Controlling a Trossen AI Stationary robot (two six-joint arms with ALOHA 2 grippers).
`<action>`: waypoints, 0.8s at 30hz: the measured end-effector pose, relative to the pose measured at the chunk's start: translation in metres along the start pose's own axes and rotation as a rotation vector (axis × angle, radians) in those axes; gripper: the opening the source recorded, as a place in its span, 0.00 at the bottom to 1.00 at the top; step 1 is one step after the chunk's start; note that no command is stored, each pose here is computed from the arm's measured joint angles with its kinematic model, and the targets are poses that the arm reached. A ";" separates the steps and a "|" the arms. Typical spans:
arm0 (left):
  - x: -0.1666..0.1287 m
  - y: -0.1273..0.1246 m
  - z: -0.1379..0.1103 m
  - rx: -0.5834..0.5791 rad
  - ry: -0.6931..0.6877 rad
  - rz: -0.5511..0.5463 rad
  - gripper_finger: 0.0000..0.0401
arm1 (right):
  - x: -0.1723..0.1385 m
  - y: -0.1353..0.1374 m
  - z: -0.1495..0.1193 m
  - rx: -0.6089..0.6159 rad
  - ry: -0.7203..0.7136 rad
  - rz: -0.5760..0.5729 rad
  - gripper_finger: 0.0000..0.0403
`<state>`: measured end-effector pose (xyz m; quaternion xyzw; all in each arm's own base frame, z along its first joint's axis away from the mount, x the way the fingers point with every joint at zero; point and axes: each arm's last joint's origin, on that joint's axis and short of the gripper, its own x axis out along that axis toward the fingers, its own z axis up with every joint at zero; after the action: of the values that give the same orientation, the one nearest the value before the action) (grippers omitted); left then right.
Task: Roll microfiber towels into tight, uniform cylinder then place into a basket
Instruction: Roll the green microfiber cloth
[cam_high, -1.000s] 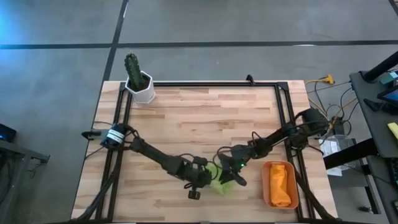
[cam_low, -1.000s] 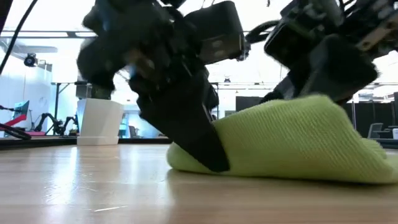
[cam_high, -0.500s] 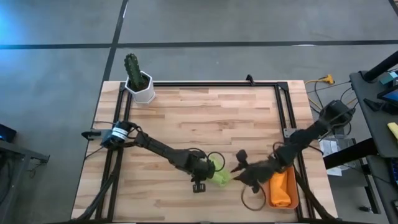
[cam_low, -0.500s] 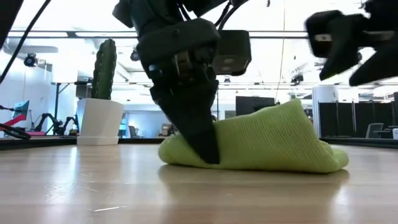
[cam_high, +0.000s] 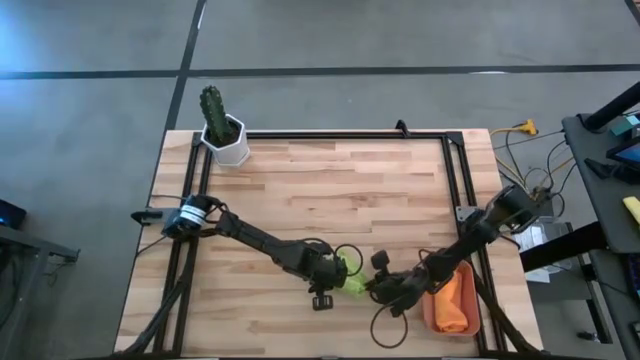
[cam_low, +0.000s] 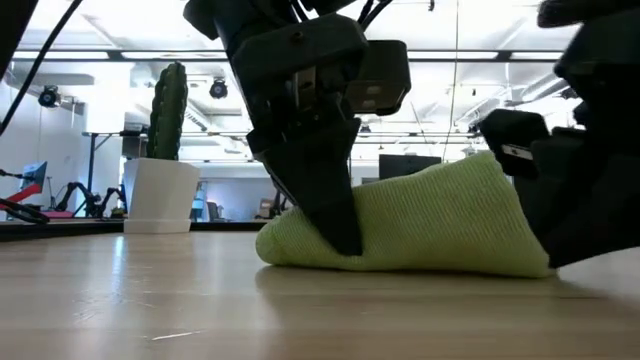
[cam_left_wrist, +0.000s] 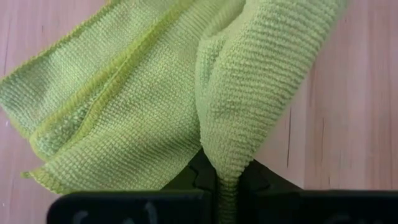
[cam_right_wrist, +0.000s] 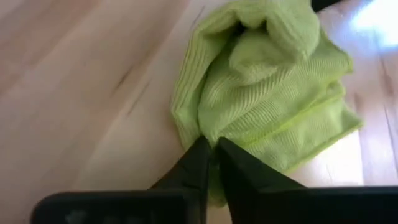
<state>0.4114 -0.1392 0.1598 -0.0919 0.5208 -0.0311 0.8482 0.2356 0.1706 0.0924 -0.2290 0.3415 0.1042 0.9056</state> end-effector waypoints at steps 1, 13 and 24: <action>0.000 0.000 0.000 0.000 0.000 0.000 0.00 | 0.004 0.000 0.000 -0.001 0.003 -0.005 0.07; -0.006 -0.011 0.003 0.067 0.013 -0.082 0.00 | 0.021 -0.038 -0.012 -0.095 0.137 -0.103 0.02; -0.007 -0.004 0.004 -0.054 0.075 -0.137 0.00 | -0.005 -0.053 -0.004 -0.256 0.148 -0.095 0.03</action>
<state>0.4118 -0.1412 0.1685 -0.1489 0.5454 -0.0785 0.8211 0.2474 0.1225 0.1110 -0.3657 0.3798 0.0867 0.8453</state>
